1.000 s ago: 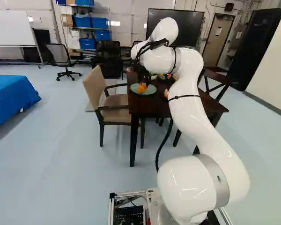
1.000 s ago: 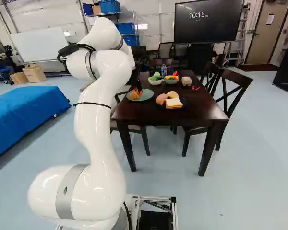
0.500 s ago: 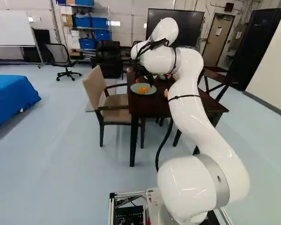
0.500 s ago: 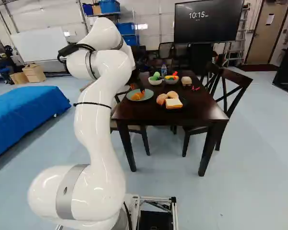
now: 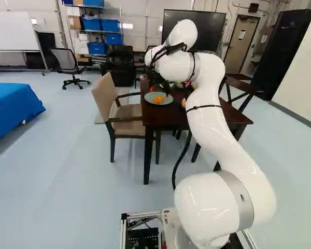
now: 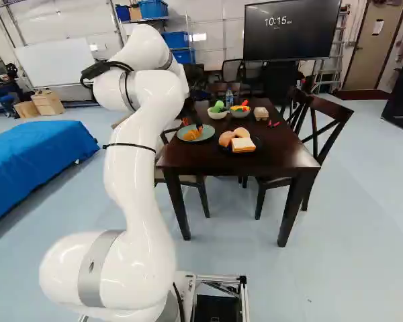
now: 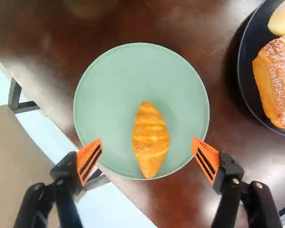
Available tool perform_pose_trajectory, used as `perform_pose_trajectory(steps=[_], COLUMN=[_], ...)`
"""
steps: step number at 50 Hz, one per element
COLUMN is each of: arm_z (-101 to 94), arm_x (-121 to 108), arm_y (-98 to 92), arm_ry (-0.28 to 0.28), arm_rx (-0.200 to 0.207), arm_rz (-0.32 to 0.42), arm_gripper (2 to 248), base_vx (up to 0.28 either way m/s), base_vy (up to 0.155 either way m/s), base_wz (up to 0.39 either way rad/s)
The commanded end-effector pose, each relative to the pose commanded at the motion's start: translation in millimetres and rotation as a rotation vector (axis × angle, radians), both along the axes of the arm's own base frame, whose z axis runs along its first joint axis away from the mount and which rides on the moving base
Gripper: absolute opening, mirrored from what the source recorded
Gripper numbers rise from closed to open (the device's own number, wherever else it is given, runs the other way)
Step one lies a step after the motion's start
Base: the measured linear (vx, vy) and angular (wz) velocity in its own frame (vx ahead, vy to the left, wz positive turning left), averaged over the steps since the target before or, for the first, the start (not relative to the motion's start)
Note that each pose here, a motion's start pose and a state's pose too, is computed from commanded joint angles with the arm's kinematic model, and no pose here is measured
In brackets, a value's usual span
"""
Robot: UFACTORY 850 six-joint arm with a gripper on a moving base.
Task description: Move the croissant to the empty plate
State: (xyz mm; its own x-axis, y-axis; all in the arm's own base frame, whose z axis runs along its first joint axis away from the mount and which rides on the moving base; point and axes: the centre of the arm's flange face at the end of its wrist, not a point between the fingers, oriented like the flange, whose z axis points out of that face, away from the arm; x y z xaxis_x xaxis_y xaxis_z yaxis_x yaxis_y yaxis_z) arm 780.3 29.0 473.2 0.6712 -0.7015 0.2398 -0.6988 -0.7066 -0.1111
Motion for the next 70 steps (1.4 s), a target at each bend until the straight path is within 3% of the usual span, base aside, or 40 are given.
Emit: perform_pose_trajectory(steps=[52, 70], arm_z=[74.9, 101.0], arm_x=[-36.6, -57.4], arm_y=[-3.0, -3.7], arm_ry=[-0.046, -0.031], arm_rx=[0.001, -0.001], arm_rz=[-0.003, -0.007], arm_gripper=[247, 247], base_vx=[0.000, 0.000], base_vy=[0.000, 0.000], base_wz=[0.000, 0.000])
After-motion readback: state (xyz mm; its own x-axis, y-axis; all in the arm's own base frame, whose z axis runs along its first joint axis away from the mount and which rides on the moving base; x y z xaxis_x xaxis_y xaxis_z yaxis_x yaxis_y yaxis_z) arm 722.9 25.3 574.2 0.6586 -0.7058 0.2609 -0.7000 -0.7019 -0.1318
